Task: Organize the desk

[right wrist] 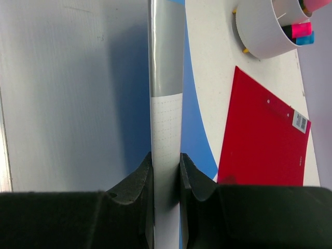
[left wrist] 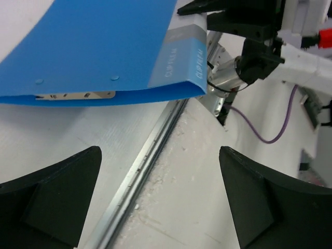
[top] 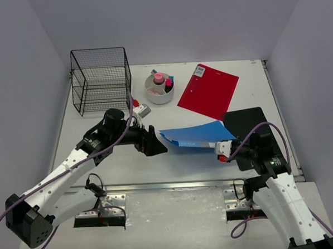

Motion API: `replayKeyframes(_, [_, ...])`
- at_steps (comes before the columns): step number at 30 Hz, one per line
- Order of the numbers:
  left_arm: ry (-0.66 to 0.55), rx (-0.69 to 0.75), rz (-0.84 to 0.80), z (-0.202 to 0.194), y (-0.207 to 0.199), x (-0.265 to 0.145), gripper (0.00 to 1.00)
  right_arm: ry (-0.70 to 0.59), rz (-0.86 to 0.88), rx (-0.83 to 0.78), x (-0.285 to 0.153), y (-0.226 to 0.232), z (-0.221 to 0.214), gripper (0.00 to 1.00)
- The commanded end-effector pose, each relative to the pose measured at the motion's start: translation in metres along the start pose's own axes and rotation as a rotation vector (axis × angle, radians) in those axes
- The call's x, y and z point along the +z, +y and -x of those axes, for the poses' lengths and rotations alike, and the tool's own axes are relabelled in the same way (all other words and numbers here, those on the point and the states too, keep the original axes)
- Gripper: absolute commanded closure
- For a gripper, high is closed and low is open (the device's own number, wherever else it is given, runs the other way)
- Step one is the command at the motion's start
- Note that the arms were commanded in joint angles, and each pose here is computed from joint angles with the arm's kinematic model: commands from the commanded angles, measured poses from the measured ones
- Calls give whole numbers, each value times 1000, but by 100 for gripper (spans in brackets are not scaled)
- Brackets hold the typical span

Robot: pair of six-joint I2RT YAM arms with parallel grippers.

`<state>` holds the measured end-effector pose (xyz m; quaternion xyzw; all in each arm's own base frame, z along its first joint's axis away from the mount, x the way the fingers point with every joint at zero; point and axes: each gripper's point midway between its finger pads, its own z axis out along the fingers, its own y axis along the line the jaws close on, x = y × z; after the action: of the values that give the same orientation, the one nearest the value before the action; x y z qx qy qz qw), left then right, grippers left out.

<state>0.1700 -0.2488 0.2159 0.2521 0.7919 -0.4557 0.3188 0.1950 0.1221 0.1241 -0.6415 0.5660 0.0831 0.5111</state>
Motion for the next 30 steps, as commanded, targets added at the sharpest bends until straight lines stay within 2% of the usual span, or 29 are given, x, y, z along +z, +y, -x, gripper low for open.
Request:
replayKeyframes(1, [70, -439, -4, -16, 27, 4, 9, -49, -34, -44, -3, -16, 17, 100])
replayKeyframes(4, [144, -800, -34, -40, 42, 11, 9, -58, -36, -62, -4, -18, 20, 100])
replayKeyframes(7, [151, -1021, -59, -43, 41, 18, 9, -70, -30, -108, -4, -17, 22, 100])
replayKeyframes(8, [145, -1056, -51, -40, 42, 20, 9, -76, -26, -122, -4, -16, 23, 100])
replayKeyframes(14, [112, -1206, -13, -18, 47, 32, 5, -137, 20, -303, -1, -2, 29, 100])
replayKeyframes(19, [130, -1277, -31, -18, 43, 35, 0, -183, 81, -397, 2, 16, 30, 100])
replayKeyframes(22, [112, -1274, -62, -16, 43, 39, 1, -221, 92, -455, 4, 21, 33, 100])
replayKeyframes(26, [149, -1317, -71, -25, 39, 48, 2, -239, 62, -519, 7, 18, 34, 100])
replayKeyframes(30, [172, -1309, -91, -29, 33, 56, 2, -228, 42, -523, 9, 9, 34, 100])
